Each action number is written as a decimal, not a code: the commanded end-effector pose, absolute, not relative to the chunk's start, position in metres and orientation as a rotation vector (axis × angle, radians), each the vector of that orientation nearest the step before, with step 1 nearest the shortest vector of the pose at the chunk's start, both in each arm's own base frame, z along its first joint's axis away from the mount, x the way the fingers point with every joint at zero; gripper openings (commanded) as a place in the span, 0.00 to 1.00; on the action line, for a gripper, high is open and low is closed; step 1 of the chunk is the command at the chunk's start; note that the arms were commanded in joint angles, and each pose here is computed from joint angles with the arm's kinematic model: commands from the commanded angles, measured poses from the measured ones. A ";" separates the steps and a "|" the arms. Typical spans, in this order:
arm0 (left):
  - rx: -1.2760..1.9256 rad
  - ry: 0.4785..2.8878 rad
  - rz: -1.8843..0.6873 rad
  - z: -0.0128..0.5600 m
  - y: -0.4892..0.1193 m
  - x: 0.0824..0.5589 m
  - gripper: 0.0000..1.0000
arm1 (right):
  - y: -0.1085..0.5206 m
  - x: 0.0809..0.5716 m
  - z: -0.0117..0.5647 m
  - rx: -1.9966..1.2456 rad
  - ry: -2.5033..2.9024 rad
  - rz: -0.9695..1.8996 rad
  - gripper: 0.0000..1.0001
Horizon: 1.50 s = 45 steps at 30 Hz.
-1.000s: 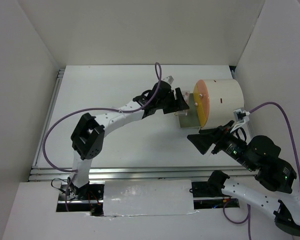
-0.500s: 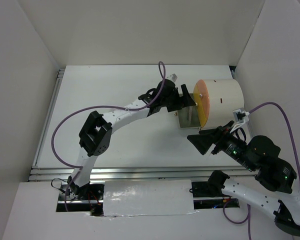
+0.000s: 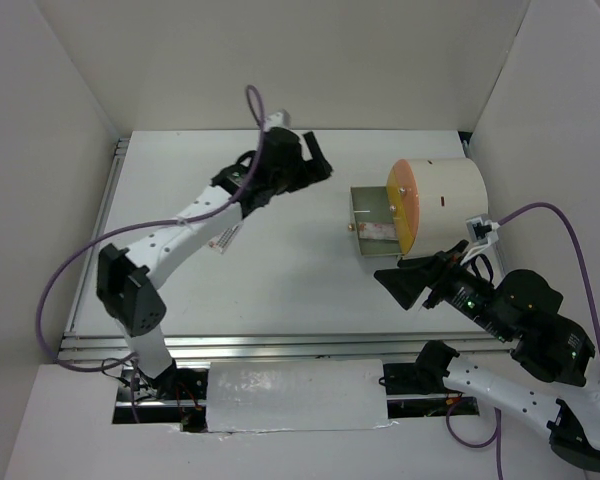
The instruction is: Organize the makeup
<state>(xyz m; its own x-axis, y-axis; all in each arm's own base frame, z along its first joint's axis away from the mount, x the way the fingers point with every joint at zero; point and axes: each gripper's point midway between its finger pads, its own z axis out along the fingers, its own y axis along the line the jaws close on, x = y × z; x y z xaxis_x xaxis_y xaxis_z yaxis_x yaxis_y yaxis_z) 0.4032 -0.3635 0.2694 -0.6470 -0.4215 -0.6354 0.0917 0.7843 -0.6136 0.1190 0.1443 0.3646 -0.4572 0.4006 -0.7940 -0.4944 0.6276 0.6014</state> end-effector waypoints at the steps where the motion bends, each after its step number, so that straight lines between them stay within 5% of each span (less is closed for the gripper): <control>1: -0.382 2.095 -0.357 0.277 -0.229 0.425 0.99 | 0.145 0.116 0.371 -0.103 1.751 1.045 1.00; 13: 0.391 2.420 0.124 0.156 -0.119 0.458 0.99 | 0.171 0.109 0.356 -0.261 1.759 1.106 1.00; 17: 0.373 2.595 0.056 0.092 -0.104 0.439 0.99 | 0.172 0.108 0.350 -0.282 1.764 1.097 1.00; 29: 0.331 2.730 -0.139 0.035 -0.104 0.406 0.99 | 0.172 0.109 0.347 -0.290 1.761 1.090 1.00; 45: 0.221 2.807 0.004 0.020 -0.090 0.402 0.97 | 0.172 0.104 0.349 -0.301 1.760 1.114 1.00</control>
<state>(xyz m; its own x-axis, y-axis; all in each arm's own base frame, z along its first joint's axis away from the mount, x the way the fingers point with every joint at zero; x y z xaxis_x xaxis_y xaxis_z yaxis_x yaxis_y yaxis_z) 0.4001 -0.0904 0.0199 -0.9298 0.1703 -0.3263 0.1765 0.9843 0.0108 0.1044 0.1716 0.3388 -0.5054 0.2564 -0.8239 -0.6120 0.5667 0.5517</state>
